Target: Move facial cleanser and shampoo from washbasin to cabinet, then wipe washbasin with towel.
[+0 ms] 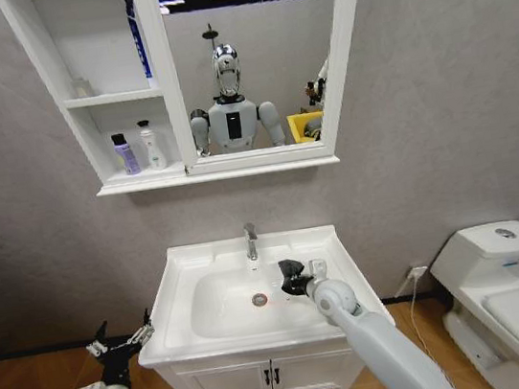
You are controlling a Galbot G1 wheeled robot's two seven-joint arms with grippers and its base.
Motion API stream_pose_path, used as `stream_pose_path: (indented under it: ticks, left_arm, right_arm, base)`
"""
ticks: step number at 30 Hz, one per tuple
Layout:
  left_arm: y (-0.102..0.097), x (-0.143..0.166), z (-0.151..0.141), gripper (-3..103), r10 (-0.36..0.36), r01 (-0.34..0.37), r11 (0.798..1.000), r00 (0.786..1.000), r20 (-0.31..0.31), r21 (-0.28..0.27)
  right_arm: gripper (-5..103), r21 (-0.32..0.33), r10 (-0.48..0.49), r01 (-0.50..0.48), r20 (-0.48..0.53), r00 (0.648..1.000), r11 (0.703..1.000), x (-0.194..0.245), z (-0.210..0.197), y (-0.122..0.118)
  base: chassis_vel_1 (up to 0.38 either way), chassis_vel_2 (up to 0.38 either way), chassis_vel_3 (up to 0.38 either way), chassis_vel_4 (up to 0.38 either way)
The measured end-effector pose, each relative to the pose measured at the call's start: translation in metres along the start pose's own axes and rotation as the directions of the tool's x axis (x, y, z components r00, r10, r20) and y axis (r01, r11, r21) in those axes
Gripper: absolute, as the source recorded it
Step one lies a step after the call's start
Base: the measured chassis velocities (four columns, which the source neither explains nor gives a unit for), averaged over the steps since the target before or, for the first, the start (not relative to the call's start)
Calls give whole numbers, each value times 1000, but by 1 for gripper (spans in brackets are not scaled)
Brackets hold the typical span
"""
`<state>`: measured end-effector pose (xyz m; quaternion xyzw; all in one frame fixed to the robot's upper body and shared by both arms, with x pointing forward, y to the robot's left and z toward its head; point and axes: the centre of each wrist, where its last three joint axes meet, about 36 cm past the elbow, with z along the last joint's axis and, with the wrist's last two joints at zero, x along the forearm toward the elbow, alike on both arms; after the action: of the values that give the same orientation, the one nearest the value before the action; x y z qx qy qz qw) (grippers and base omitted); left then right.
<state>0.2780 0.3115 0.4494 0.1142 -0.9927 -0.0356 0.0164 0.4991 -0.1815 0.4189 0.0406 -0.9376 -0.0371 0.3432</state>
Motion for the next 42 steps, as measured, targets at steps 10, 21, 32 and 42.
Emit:
stream_pose_path:
  ticks: [10, 21, 32, 42]
  left_arm:
    - [0, 0, 0, 100, 0, 0, 1000, 1000, 0, 0]
    - [0, 0, 0, 100, 0, 0, 1000, 1000, 0, 0]
    - [0, 0, 0, 100, 0, 0, 1000, 1000, 0, 0]
    - [0, 0, 0, 100, 0, 0, 1000, 1000, 0, 0]
  right_arm:
    - [2, -17, 2, -2, -32, 999, 1000, -26, 4, -8]
    - [2, -9, 41, -41, -43, 998, 999, -29, 12, -24]
    - [2, -8, 17, -17, -31, 999, 1000, -34, 19, -23]
    - [2, 2, -22, 22, -28, 999, 1000, -51, 18, -14]
  base:
    - [0, 0, 0, 0]
    - [0, 0, 0, 0]
    - [0, 0, 0, 0]
    - [0, 0, 0, 0]
